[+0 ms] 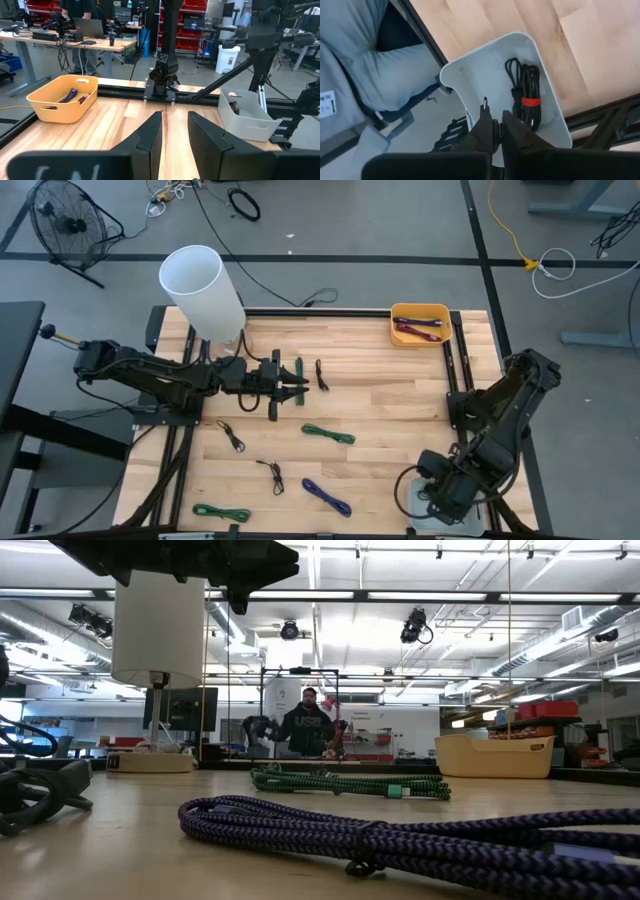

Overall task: Pick & Place USB Port
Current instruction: Put the black USB cable into the gray bin, then put the black and green USB cable into the yellow bin

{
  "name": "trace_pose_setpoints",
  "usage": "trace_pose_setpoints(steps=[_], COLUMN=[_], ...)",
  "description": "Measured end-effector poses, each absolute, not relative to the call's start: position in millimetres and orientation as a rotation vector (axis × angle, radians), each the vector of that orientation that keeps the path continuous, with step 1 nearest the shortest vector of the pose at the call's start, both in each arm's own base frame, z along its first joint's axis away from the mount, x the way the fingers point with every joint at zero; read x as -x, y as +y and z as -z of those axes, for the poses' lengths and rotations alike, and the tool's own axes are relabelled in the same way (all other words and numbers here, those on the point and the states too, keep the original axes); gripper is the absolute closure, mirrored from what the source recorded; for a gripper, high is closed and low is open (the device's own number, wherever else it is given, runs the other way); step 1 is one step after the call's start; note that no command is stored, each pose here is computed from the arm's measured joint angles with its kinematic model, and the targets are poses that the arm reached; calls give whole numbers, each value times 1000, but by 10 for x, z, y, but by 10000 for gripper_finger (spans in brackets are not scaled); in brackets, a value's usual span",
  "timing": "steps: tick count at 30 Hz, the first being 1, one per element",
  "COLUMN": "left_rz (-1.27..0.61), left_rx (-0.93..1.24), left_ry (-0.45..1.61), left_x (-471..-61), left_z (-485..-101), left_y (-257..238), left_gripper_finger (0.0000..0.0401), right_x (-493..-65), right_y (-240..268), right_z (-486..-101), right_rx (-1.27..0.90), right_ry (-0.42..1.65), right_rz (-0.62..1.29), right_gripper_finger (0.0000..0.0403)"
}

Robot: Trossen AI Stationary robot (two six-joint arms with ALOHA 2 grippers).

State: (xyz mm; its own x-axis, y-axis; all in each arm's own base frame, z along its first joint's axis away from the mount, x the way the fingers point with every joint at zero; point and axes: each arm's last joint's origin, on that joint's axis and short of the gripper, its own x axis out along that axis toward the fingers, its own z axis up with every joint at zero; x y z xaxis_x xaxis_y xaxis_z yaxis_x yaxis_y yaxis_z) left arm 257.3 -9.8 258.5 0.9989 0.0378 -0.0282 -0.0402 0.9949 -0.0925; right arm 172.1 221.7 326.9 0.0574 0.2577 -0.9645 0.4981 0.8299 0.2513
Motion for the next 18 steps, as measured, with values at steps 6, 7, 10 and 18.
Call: trace_pose_setpoints(steps=[6, 7, 10, 18], left_rz=[-40, -40, -40, -40], left_rx=[83, 83, 82, 82], left_ry=[26, 26, 26, 26], left_x=[-2573, -2573, -2573, -2573], left_z=[-2585, -2585, -2585, -2585], left_y=[-96, -96, -96, -96], left_gripper_finger=[303, 303, 303, 302], right_x=[-1620, -1608, -1586, -1522], right_y=[2293, 2301, 2317, 2360], right_z=[-3270, -3269, -3269, -3268], right_rx=[-653, -652, -640, -641], right_ry=[1556, 1556, 1535, 1528], right_rz=[220, 221, 223, 232], right_gripper_finger=[394, 394, 385, 307])
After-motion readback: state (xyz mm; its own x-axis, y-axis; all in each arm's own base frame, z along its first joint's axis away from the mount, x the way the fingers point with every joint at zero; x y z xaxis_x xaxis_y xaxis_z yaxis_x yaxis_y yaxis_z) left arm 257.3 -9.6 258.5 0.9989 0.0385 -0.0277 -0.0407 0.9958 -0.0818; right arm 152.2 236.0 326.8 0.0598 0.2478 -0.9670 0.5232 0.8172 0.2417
